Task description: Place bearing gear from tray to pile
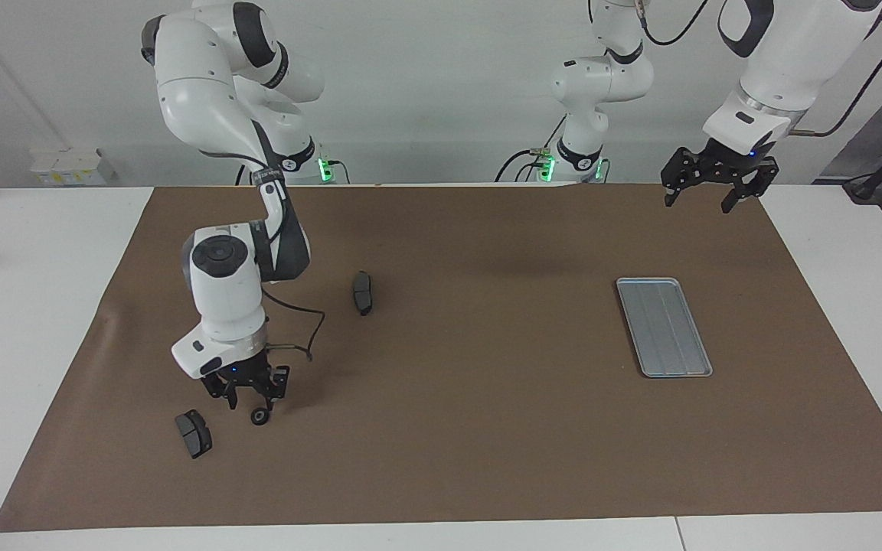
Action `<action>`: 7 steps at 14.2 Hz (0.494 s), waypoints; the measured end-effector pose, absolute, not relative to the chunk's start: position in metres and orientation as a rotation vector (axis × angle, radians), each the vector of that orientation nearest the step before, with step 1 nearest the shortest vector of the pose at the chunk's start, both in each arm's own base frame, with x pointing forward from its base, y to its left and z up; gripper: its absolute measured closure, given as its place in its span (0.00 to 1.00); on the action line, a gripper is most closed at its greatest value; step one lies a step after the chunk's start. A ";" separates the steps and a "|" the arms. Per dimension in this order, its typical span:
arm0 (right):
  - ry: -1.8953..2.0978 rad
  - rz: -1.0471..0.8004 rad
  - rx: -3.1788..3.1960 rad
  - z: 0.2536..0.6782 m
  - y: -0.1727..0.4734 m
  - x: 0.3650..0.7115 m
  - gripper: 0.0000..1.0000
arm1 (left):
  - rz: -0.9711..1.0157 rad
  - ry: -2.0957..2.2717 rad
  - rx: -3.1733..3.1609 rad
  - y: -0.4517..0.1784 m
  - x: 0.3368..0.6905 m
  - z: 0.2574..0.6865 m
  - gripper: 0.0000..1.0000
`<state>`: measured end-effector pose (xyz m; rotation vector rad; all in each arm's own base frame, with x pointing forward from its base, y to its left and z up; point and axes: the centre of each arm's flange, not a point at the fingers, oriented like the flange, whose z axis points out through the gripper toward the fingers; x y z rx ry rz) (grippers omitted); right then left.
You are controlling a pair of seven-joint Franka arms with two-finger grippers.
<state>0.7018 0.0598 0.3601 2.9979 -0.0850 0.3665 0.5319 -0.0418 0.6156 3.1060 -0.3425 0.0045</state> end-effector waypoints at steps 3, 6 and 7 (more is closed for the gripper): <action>-0.159 0.308 3.006 0.427 0.061 0.681 0.34 | 0.005 -0.343 3.106 -0.042 0.532 0.616 0.00; -0.174 0.234 3.051 0.482 0.061 0.656 0.33 | 0.005 -0.343 3.106 -0.042 0.532 0.616 0.00; -0.174 0.200 3.066 0.500 0.057 0.645 0.33 | 0.005 -0.343 3.106 -0.042 0.532 0.616 0.00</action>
